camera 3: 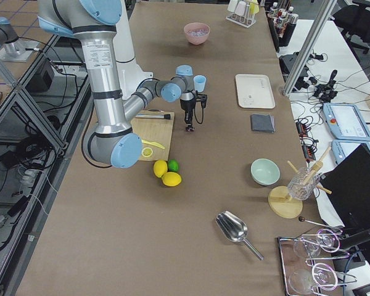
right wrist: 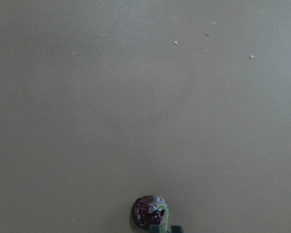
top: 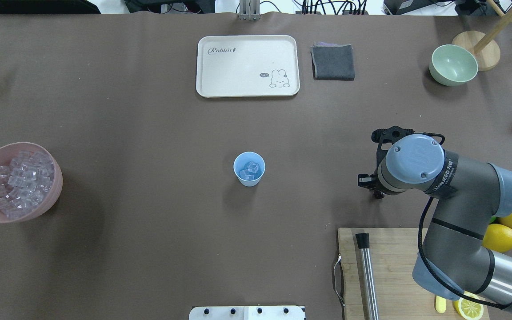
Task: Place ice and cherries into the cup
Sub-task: 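Lower the right gripper onto the dark cherry and grasp it, then carry the cherry with the right gripper over the light-blue cup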
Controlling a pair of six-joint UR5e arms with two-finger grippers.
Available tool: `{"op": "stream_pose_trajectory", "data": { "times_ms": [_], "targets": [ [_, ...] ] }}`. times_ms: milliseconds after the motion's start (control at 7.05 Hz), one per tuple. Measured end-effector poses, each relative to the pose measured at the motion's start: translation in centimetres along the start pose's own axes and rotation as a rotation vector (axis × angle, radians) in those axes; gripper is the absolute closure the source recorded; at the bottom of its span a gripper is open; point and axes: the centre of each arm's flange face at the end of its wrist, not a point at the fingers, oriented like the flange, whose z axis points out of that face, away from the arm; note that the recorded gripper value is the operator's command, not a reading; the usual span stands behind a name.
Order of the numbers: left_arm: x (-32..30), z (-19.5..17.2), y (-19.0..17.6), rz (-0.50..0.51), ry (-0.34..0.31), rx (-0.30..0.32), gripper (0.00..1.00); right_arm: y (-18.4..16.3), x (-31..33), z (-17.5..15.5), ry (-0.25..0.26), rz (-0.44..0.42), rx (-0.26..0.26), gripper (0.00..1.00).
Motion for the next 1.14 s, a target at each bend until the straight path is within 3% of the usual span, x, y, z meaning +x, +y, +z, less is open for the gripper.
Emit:
{"op": "stream_pose_trajectory", "data": {
  "times_ms": [426,710,1135],
  "targets": [
    [0.0,0.1,0.0,-0.001,0.001,-0.001,0.01,-1.5,-1.2,-2.0,-0.028,0.013,0.032,1.0],
    [0.0,0.1,0.0,0.0,0.001,-0.001,0.01,-2.8,-5.2,-5.5,-0.059,0.018,0.049,1.0],
    [0.0,0.2,0.0,0.0,0.001,-0.005,0.01,-2.7,-13.5,-12.8,-0.201,-0.016,0.097,1.0]
  ]
}}
